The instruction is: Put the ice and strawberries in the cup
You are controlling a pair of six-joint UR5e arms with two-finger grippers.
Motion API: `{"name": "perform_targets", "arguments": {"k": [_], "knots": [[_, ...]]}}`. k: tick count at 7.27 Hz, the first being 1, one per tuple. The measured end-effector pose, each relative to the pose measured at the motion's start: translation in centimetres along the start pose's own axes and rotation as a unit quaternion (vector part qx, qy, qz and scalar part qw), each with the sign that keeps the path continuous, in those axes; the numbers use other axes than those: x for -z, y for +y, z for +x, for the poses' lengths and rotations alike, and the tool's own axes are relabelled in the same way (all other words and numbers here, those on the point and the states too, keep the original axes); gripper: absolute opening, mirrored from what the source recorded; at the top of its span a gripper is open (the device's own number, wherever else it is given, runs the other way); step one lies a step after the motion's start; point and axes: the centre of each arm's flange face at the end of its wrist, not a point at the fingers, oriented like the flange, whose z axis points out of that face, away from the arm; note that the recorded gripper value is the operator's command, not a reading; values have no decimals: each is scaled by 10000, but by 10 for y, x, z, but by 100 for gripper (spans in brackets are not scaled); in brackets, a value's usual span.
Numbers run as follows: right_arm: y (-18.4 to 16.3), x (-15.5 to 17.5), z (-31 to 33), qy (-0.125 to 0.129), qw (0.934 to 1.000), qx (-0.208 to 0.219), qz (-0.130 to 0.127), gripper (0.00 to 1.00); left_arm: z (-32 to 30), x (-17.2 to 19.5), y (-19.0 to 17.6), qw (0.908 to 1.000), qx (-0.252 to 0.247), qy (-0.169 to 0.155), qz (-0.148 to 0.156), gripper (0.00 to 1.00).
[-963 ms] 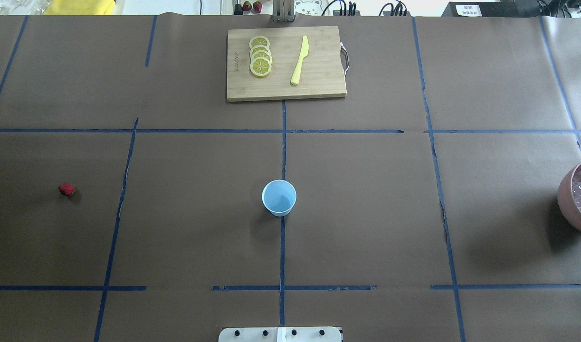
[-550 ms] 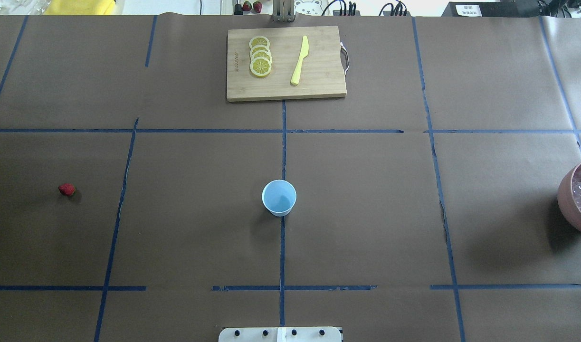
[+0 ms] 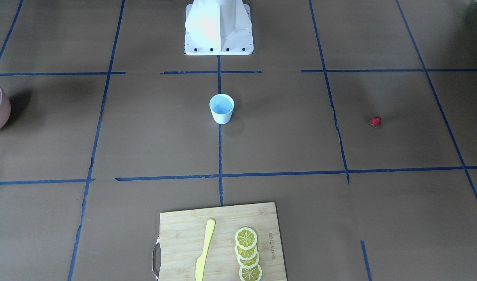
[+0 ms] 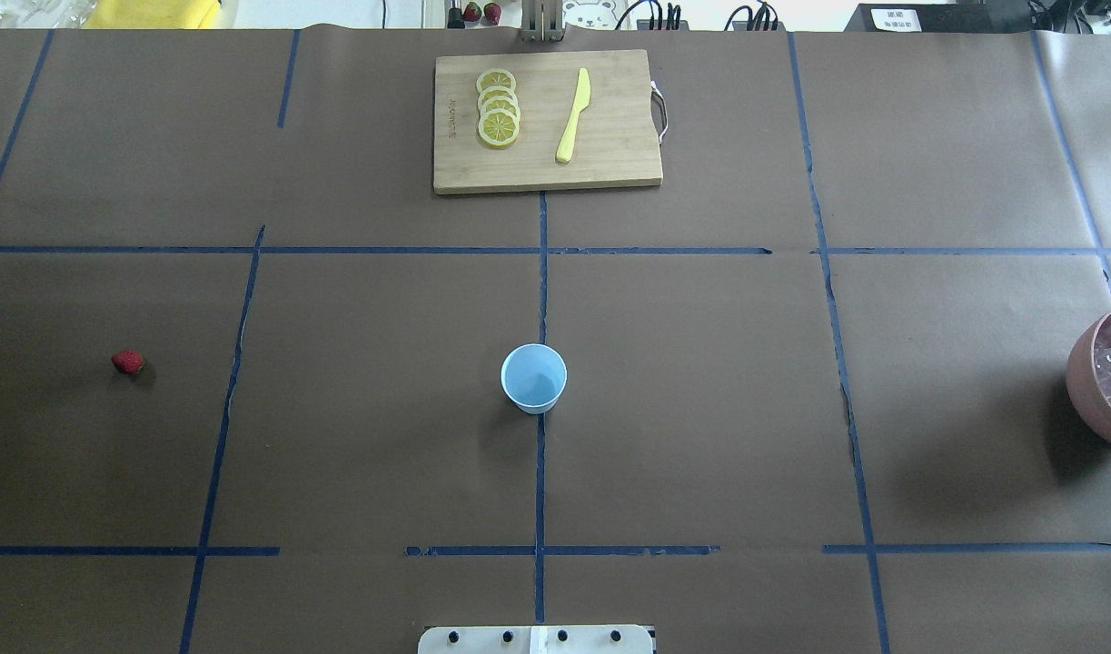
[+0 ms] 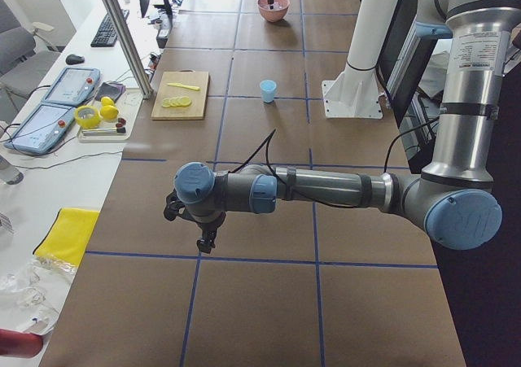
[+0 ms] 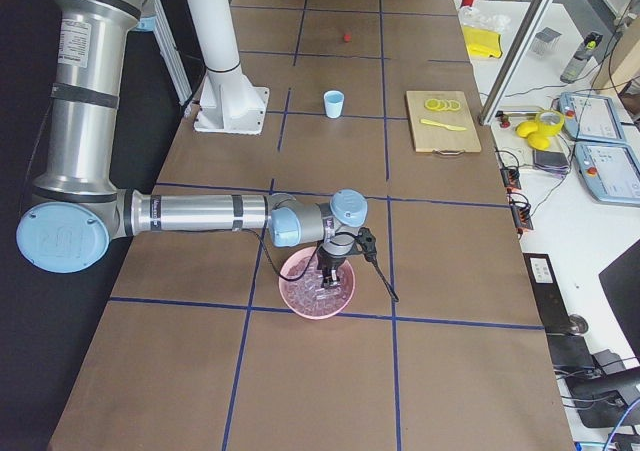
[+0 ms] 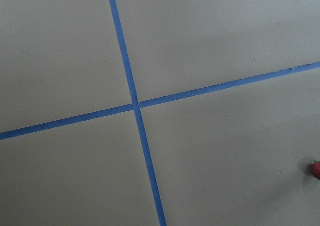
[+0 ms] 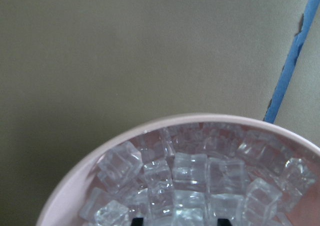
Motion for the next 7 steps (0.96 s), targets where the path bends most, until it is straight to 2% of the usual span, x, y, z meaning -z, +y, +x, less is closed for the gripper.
{"name": "perform_targets", "arguments": {"k": [2, 3, 5, 7], "knots": [[1, 0, 0, -12, 10000, 3, 2, 12, 0, 0, 0, 10000, 3, 8, 3, 100], [0, 1, -1, -16, 10000, 12, 8, 1, 0, 0, 0, 10000, 4, 10, 4, 100], [-1, 6, -5, 0, 9999, 75, 76, 0, 0, 0, 0, 10000, 7, 11, 4, 100], [-4, 33, -22, -16, 9995, 182, 273, 0, 1, 1, -1, 10000, 63, 13, 11, 100]]}}
